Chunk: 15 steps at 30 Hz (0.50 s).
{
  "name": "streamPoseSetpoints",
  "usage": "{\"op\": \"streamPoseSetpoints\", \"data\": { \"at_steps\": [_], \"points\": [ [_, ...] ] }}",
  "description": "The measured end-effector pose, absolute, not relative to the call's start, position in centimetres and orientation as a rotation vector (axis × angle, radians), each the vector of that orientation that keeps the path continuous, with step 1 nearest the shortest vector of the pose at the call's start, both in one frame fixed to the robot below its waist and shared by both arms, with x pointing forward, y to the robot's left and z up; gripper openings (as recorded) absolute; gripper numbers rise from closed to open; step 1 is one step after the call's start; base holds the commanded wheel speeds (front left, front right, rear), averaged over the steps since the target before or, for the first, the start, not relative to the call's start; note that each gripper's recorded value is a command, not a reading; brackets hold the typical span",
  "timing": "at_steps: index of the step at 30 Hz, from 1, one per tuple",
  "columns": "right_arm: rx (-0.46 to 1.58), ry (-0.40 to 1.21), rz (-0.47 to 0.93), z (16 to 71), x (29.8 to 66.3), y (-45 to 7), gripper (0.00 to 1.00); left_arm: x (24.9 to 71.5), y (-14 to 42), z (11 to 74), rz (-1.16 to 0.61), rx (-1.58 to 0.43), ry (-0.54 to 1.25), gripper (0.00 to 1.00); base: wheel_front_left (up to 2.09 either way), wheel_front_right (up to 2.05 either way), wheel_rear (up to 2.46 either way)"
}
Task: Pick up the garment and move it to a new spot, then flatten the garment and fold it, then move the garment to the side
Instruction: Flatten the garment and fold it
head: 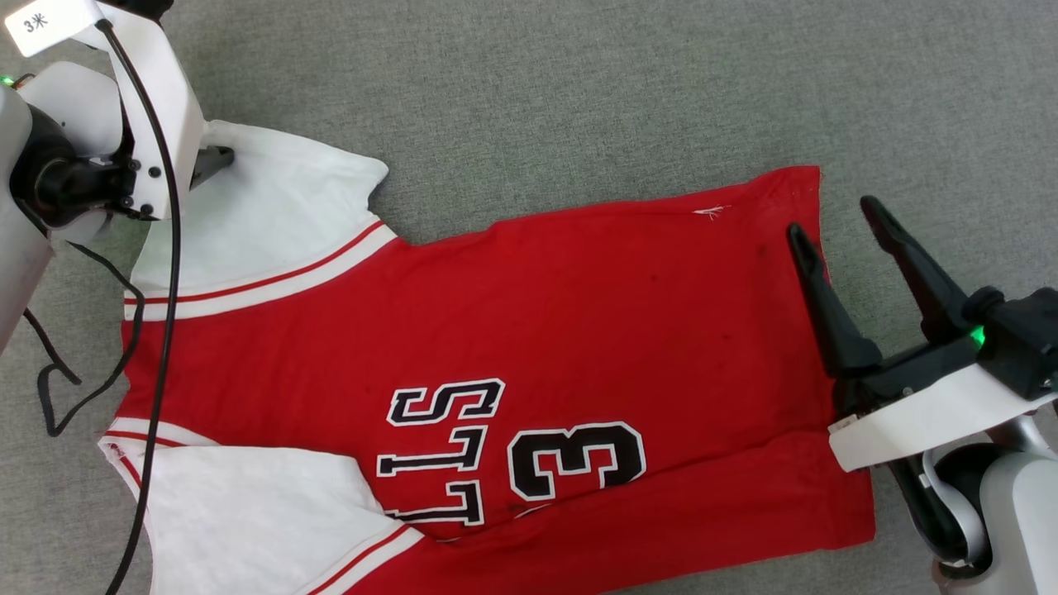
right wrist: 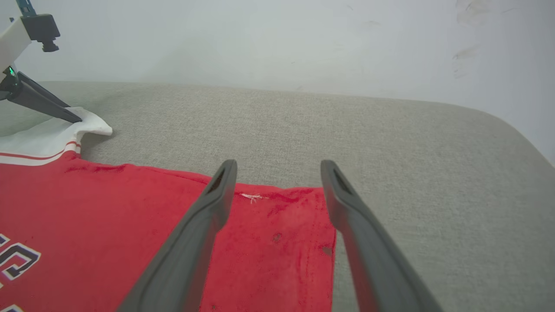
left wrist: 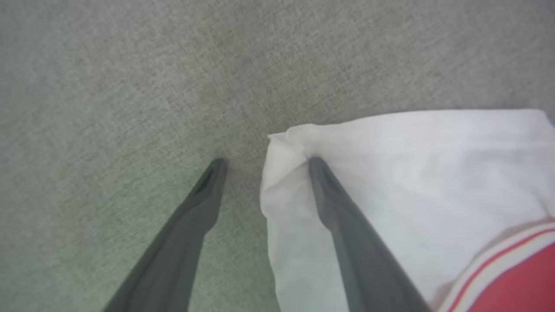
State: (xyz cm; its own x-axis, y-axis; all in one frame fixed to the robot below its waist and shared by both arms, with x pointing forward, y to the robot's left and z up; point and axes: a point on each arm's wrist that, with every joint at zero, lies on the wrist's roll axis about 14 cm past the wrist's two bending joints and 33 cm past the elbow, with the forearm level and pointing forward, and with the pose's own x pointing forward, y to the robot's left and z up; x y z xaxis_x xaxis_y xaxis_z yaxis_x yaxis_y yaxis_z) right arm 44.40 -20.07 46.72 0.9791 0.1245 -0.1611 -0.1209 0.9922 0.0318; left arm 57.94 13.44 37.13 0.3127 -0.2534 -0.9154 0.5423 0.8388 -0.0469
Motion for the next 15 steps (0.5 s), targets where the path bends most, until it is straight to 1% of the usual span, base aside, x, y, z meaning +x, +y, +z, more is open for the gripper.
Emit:
{"op": "streamPoseSetpoints", "data": {
  "at_steps": [1, 6, 7, 12, 15],
  "points": [
    [0.021, 0.160, 0.121, 46.8, 44.5, -20.2, 1.00, 57.9, 13.5, 37.1, -0.533, 0.295, 1.142, 0.00, 0.00, 0.00, 0.00],
    [0.019, 0.139, 0.109, 47.5, 44.8, -20.7, 1.00, 57.5, 13.5, 37.4, -0.541, 0.294, 1.118, 0.00, 0.00, 0.00, 0.00],
    [-0.005, 0.112, 0.103, 48.8, 45.2, -21.4, 1.00, 57.6, 13.4, 38.4, -0.540, 0.291, 1.061, 0.00, 0.00, 0.00, 0.00],
    [-0.077, 0.066, 0.114, 52.1, 46.3, -22.7, 1.00, 57.3, 12.8, 41.3, -0.555, 0.311, 0.946, 0.00, 0.00, 0.00, 0.00],
    [-0.122, 0.079, 0.131, 53.7, 47.1, -23.4, 1.00, 57.1, 11.8, 43.6, -0.574, 0.299, 0.859, 0.00, 0.00, 0.00, 0.00]
  ]
}}
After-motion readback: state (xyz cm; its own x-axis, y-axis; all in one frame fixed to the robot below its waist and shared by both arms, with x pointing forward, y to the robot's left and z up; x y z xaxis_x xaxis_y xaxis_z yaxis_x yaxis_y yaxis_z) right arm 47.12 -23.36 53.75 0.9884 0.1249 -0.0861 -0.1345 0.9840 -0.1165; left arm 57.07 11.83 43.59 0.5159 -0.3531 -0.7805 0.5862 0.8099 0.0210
